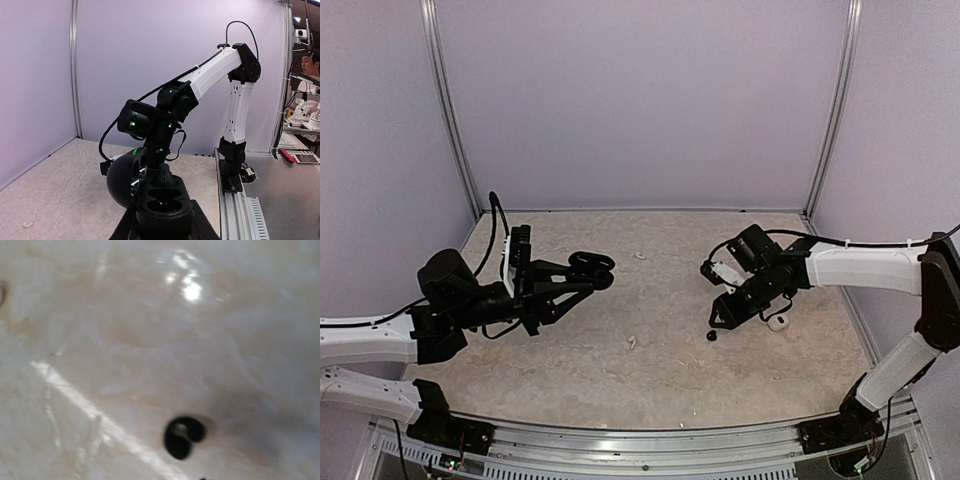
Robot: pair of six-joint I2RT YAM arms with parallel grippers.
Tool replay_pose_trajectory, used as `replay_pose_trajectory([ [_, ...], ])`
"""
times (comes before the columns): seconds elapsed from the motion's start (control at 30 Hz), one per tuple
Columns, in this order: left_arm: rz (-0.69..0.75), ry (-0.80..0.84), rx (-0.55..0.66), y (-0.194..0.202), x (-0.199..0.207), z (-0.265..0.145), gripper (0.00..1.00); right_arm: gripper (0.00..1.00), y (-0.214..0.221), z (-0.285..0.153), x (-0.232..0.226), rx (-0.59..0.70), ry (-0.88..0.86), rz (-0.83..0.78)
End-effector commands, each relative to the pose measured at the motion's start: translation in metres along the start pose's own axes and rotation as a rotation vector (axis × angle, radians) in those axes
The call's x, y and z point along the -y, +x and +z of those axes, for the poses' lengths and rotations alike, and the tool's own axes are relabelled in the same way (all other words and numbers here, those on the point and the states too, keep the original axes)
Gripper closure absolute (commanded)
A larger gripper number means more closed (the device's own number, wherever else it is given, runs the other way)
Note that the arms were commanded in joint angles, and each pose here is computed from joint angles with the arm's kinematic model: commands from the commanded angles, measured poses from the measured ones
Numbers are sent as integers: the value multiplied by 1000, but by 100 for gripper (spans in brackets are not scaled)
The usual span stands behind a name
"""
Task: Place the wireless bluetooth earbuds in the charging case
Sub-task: Pick up the left earbud from the center of the board.
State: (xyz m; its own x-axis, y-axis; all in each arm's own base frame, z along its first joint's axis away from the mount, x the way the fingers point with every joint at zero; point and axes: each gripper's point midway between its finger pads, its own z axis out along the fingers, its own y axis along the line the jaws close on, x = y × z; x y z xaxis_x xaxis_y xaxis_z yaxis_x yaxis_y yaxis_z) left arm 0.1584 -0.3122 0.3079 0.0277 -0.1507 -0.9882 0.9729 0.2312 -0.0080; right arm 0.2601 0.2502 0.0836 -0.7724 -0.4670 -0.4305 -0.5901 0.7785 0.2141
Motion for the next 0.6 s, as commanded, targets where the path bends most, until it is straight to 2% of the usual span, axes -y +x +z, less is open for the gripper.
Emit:
replay_pose_trajectory([
  [0.0, 13, 6, 19, -3, 0, -1, 100, 65, 2, 12, -13, -45, -11, 1],
  [0.57, 13, 2, 20, -3, 0, -3, 100, 73, 4, 48, -15, -71, -32, 24],
])
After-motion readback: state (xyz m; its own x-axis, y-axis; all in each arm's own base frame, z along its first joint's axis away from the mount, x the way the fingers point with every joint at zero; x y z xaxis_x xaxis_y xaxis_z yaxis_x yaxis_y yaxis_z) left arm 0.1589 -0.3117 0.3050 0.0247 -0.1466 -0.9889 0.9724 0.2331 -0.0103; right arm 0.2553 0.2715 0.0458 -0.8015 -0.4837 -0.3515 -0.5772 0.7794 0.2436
